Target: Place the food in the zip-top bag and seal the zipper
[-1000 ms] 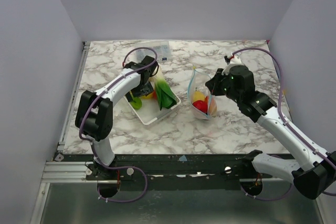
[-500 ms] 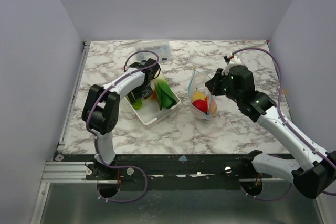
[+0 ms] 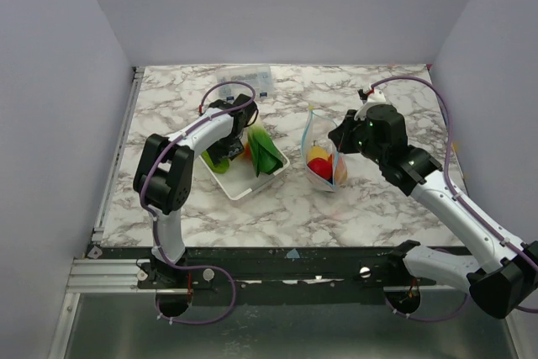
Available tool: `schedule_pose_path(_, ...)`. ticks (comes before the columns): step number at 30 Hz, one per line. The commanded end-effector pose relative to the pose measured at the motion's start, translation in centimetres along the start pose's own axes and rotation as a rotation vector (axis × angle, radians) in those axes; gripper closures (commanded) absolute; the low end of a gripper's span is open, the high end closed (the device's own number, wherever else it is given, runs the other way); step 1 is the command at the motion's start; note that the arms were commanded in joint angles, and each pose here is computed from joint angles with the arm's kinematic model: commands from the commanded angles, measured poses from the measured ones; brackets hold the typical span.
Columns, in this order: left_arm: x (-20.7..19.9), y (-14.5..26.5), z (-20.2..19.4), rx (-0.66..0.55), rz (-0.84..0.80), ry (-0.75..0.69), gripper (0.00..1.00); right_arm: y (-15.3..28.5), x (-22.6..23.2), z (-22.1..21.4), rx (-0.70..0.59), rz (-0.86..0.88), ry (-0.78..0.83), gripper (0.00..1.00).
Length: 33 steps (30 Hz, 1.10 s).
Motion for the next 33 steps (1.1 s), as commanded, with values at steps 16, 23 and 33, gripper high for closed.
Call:
schedule_pose_path(16, -2.7, 0.7, -1.6, -0.041, -0.096, -0.098, 0.65, 0.0, 0.0, 0.2, -0.012, 0.013, -0.004, 0.99)
schedule_pose_path(23, -3.3, 3.9, -2.7, -0.096, -0.205, -0.161, 0.56, 0.1, 0.0, 0.2, -0.012, 0.014, -0.003, 0.99)
schedule_pose_path(33, -0.7, 4.9, -1.6, -0.131, -0.224, -0.089, 0.27, 0.3, 0.1, 0.3, -0.012, 0.02, -0.006, 0.99)
Point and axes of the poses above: each gripper's point midway between its finger pads, its own y axis back along the fingers, its own x axis along the line the jaws close on, z = x × y, the point moved 5 cm from there along y, back along the fingers, and after that the axes turned 15 degrees about -y, right-handed, at the moved point
